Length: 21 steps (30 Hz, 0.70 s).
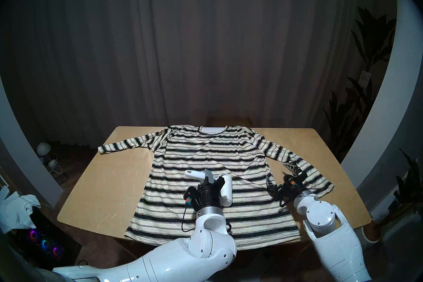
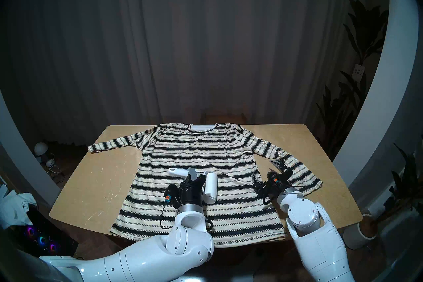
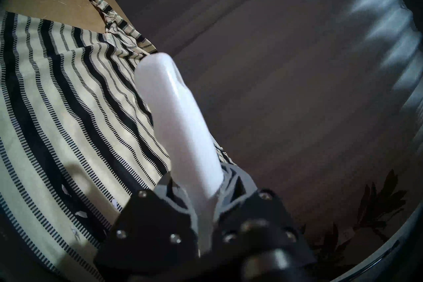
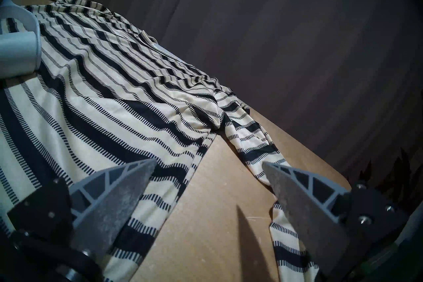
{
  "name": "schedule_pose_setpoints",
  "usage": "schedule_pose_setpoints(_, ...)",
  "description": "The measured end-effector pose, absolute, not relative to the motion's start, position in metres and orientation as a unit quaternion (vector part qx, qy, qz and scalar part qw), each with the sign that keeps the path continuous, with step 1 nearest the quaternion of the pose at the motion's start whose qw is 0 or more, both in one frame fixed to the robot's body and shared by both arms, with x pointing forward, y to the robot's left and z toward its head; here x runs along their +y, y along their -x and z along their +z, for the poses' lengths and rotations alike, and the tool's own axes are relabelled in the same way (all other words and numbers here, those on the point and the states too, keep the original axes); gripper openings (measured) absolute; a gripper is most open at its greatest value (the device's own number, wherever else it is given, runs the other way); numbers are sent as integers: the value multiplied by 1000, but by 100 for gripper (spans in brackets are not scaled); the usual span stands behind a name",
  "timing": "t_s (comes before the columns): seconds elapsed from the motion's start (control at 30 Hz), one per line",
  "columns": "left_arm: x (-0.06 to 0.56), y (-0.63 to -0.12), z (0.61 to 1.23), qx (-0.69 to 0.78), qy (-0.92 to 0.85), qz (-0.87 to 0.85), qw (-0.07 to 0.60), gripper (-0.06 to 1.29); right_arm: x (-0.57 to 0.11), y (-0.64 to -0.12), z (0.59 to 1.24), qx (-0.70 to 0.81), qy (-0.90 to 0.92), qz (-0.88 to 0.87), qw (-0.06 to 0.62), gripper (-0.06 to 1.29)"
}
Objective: Use the fur roller to clean a top
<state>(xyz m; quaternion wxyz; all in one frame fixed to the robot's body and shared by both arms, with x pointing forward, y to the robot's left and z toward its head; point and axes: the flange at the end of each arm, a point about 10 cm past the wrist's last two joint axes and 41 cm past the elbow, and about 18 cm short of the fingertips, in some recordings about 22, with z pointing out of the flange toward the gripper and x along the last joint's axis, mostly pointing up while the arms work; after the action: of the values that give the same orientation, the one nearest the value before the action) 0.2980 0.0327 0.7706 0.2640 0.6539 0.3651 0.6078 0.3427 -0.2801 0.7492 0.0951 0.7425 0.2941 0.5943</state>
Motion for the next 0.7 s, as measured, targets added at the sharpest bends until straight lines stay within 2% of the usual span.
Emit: schedule_pose_setpoints(0.7, 59, -301, 762, 363, -661, 619, 220, 7, -283, -343, 749, 317, -729, 600, 86, 122)
